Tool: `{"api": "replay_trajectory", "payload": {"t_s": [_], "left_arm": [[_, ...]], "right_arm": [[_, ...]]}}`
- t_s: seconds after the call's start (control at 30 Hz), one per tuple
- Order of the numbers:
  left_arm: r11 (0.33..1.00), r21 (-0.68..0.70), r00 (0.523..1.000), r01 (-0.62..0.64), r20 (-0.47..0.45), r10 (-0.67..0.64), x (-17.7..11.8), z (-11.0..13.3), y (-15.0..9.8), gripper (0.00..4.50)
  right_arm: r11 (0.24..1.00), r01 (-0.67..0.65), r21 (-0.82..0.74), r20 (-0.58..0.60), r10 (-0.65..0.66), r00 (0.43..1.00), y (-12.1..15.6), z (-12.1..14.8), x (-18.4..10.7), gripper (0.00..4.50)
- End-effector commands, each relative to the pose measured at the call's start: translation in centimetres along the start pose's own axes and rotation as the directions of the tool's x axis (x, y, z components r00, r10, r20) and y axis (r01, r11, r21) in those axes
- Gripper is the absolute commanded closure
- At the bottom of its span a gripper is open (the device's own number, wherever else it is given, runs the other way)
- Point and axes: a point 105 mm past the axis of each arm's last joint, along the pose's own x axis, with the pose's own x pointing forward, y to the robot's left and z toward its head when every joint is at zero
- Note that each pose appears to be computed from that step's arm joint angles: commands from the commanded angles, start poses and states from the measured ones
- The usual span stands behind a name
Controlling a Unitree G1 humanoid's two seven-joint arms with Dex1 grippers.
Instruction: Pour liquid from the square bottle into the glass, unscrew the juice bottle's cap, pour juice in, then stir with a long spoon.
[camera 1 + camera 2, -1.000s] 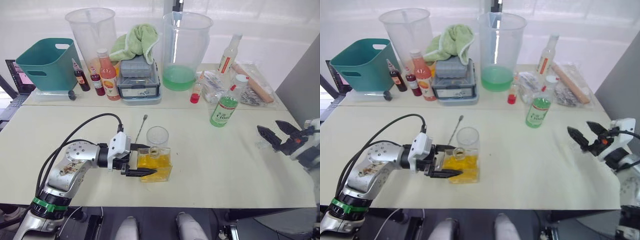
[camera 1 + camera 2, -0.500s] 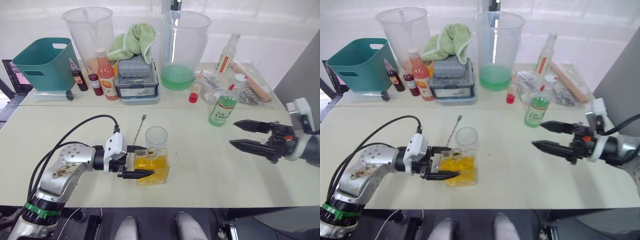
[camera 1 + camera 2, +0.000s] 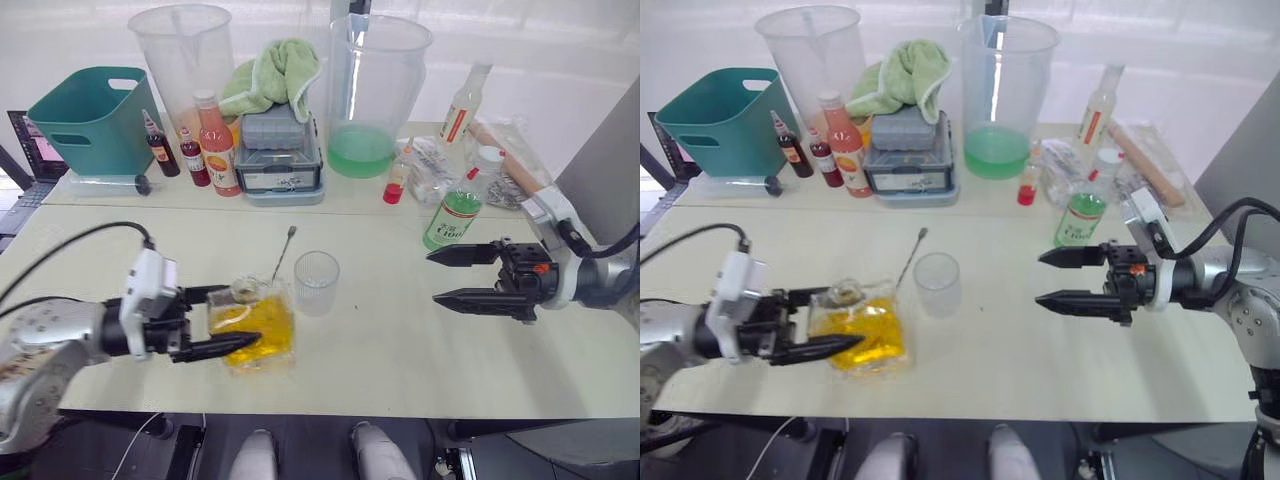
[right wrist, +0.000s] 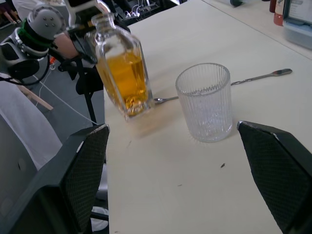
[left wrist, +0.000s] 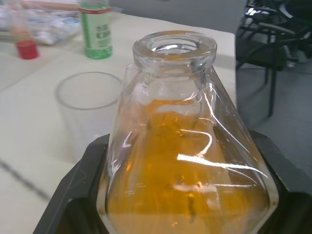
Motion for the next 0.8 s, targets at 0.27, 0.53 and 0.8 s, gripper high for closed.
{"api": "replay_trajectory", "payload": {"t_s": [0.27,0.53,0.8], "left_arm": [[0.916,0.201,0.937,-0.348,0.067,0.341,-2.6,4.6,8.2,1.70],[0.834,0.386,0.908,-0.394,0.021,0.419,1.6,4.1,10.6,1.70],[0.733,0.563,0.905,-0.382,0.067,0.420,6.1,5.0,11.6,1.70]], "right_arm": [[0.999,-0.023,-0.044,0.003,0.023,1.000,-0.2,0.2,0.1,0.04],[0.999,0.026,-0.037,0.005,-0.025,1.000,0.5,-0.4,-0.2,0.04],[0.997,0.074,-0.036,0.009,-0.074,0.997,1.3,-0.9,-0.3,0.04]]}}
